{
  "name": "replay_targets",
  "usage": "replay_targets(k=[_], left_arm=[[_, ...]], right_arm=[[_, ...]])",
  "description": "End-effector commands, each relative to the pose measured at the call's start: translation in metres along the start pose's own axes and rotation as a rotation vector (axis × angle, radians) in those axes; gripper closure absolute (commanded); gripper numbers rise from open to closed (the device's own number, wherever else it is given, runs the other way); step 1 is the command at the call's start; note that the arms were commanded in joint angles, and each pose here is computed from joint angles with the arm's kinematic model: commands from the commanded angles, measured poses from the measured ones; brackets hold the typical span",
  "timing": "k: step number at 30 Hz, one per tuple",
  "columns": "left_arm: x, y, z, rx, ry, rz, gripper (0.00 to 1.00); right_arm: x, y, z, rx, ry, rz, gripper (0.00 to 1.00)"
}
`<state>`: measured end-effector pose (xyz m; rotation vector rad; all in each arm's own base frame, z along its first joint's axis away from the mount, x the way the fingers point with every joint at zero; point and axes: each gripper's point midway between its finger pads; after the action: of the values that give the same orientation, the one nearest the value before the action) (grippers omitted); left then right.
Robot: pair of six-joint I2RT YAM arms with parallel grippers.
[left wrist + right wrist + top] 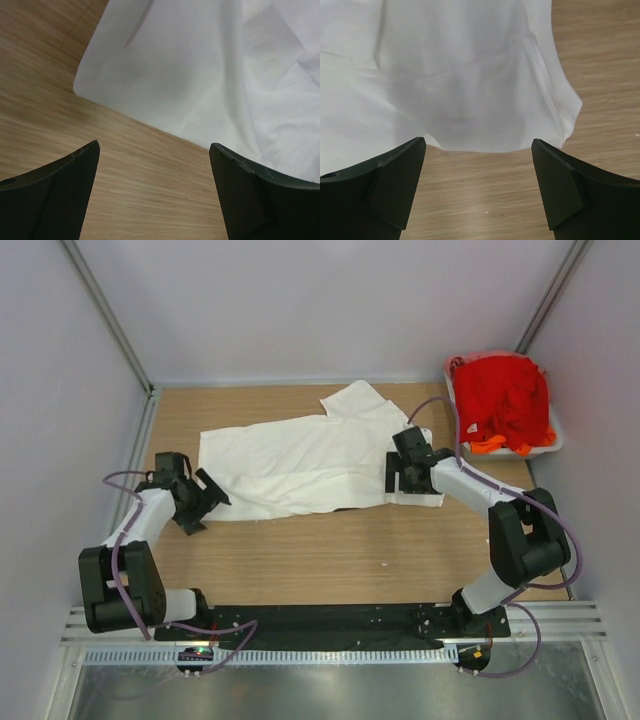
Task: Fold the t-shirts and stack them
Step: Fold the tshirt
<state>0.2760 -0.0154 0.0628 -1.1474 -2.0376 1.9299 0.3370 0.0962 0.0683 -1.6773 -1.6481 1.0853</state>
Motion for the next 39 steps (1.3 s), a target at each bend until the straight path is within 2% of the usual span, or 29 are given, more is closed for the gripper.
replay_targets(k=[1, 8, 14, 17, 19, 20, 21, 22, 23, 26, 28, 29, 31, 32, 33, 34, 39], left_arm=[[-0.009, 0.009, -0.005, -0.052, -0.057, 0.062, 0.09], [0.016, 0.025, -0.009, -0.132, -0.098, 0.0, 0.09], [0.013, 0.033, -0.021, -0.178, -0.105, -0.001, 0.12], [0.019, 0.039, -0.029, -0.21, -0.105, -0.04, 0.18], [0.019, 0.042, -0.034, -0.217, -0.095, -0.055, 0.39], [0.022, 0.047, -0.033, -0.207, -0.092, -0.074, 0.53], [0.02, 0.048, -0.035, -0.207, -0.09, -0.075, 0.78], [0.02, 0.049, -0.036, -0.205, -0.084, -0.08, 0.94], [0.023, 0.049, -0.035, -0.199, -0.084, -0.099, 1.0], [0.033, 0.041, -0.049, -0.243, -0.12, -0.149, 1.0], [0.045, 0.03, -0.061, -0.274, -0.189, -0.152, 1.0], [0.052, 0.026, -0.069, -0.29, -0.228, -0.149, 1.0], [0.054, 0.02, -0.075, -0.307, -0.255, -0.137, 1.0], [0.056, 0.018, -0.076, -0.307, -0.264, -0.138, 1.0], [0.06, 0.017, -0.077, -0.315, -0.278, -0.143, 1.0], [0.06, 0.015, -0.078, -0.321, -0.282, -0.138, 1.0], [0.058, 0.014, -0.07, -0.28, -0.278, -0.126, 1.0]], right_arm=[[0.001, 0.006, 0.002, -0.023, 0.099, -0.038, 0.07], [-0.03, 0.019, 0.023, 0.018, 0.213, -0.012, 0.07], [-0.038, 0.026, 0.034, 0.043, 0.281, -0.014, 0.07], [-0.04, 0.03, 0.039, 0.055, 0.297, -0.016, 0.07], [-0.039, 0.033, 0.043, 0.066, 0.301, -0.021, 0.07], [-0.038, 0.033, 0.044, 0.068, 0.31, -0.023, 0.08], [-0.037, 0.035, 0.048, 0.076, 0.314, -0.029, 0.08], [-0.035, 0.036, 0.051, 0.082, 0.318, -0.04, 0.09], [-0.034, 0.037, 0.053, 0.085, 0.33, -0.042, 0.12], [-0.034, 0.034, 0.063, 0.094, 0.343, -0.033, 0.18], [-0.035, 0.031, 0.071, 0.097, 0.37, -0.027, 0.29], [-0.036, 0.025, 0.069, 0.078, 0.382, -0.029, 0.44], [-0.035, 0.022, 0.079, 0.085, 0.398, -0.034, 0.58], [-0.034, 0.017, 0.078, 0.073, 0.409, -0.048, 0.71], [-0.032, 0.016, 0.085, 0.086, 0.413, -0.053, 0.78], [-0.032, 0.015, 0.089, 0.092, 0.417, -0.055, 0.82], [-0.024, 0.004, 0.103, 0.096, 0.446, -0.103, 0.86]])
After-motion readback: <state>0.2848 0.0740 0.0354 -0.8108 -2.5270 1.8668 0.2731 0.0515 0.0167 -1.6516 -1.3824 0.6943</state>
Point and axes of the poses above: each gripper's point midway between its finger pads, its own y axis out along the fingers, its own x axis along the line the jaws close on, z = x × y, and after that the axes turned 11 degrees about -y, right-handed
